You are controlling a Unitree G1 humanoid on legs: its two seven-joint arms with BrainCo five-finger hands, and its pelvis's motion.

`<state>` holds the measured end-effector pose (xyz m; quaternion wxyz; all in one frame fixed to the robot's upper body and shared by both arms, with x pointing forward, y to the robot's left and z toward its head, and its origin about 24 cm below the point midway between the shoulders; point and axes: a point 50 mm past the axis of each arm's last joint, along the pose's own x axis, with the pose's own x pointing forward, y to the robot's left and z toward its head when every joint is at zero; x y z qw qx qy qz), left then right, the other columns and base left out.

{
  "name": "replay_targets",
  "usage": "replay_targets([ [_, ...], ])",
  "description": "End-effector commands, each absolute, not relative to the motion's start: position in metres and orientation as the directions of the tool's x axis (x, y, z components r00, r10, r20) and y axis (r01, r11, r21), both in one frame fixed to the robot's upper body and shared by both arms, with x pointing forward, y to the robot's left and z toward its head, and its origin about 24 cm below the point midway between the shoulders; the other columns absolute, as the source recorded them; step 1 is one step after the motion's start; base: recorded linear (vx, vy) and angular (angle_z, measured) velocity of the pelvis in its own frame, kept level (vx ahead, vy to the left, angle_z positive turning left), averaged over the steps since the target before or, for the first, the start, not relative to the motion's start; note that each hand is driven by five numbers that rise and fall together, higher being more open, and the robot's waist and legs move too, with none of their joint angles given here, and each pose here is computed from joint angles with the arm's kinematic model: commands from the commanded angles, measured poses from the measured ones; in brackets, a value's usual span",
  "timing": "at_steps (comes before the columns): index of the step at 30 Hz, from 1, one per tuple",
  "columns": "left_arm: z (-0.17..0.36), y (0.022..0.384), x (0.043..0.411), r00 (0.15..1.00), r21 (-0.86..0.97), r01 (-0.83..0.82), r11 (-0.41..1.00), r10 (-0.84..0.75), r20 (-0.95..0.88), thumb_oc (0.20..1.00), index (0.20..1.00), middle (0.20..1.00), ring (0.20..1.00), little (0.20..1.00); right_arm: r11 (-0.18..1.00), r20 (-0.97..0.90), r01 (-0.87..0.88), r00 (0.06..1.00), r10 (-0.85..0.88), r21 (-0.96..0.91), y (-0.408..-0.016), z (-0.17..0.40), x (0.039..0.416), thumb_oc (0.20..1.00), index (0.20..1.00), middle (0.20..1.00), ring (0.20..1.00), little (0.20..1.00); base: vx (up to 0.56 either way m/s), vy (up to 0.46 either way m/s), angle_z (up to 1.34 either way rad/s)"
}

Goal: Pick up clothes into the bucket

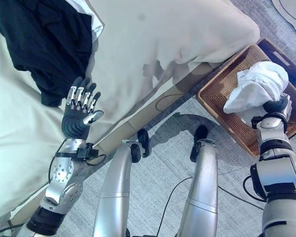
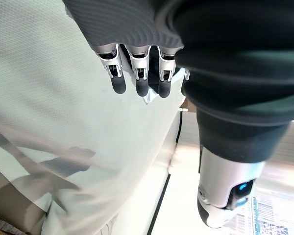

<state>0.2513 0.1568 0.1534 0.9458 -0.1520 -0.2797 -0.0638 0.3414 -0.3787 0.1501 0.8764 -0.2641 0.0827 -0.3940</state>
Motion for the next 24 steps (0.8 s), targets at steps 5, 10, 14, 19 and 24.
replay_targets([
  [5,0.173,0.163,0.236,0.764,-0.295,0.234,0.927,0.013,0.645,1.000,1.000,1.000,1.000,1.000,0.507,0.042,0.611,0.663,-0.748,-0.608,-0.384,0.145,0.336,0.203,0.203,0.203,0.203,0.203,0.00,0.000,0.00],
  [10,0.174,0.164,0.237,0.761,-0.298,0.227,0.927,0.023,0.649,1.000,1.000,1.000,1.000,1.000,0.515,0.027,0.607,0.662,-0.749,-0.606,-0.384,0.141,0.335,1.000,1.000,1.000,1.000,1.000,0.00,0.000,0.00],
  [14,0.175,0.164,0.239,0.759,-0.302,0.229,0.925,0.025,0.650,1.000,1.000,1.000,1.000,1.000,0.520,0.020,0.611,0.659,-0.752,-0.596,-0.383,0.141,0.336,1.000,1.000,1.000,1.000,1.000,0.00,0.000,0.00],
  [19,0.176,0.164,0.241,0.757,-0.301,0.227,0.926,0.027,0.653,1.000,1.000,1.000,1.000,1.000,0.524,0.003,0.617,0.650,-0.760,-0.587,-0.383,0.137,0.335,1.000,1.000,1.000,1.000,1.000,-0.02,-0.008,-0.01],
  [24,0.175,0.163,0.247,0.761,-0.309,0.232,0.922,0.026,0.648,1.000,1.000,1.000,1.000,1.000,0.534,-0.010,0.639,0.636,-0.771,-0.553,-0.386,0.134,0.332,1.000,1.000,1.000,1.000,1.000,-0.06,-0.026,0.00],
])
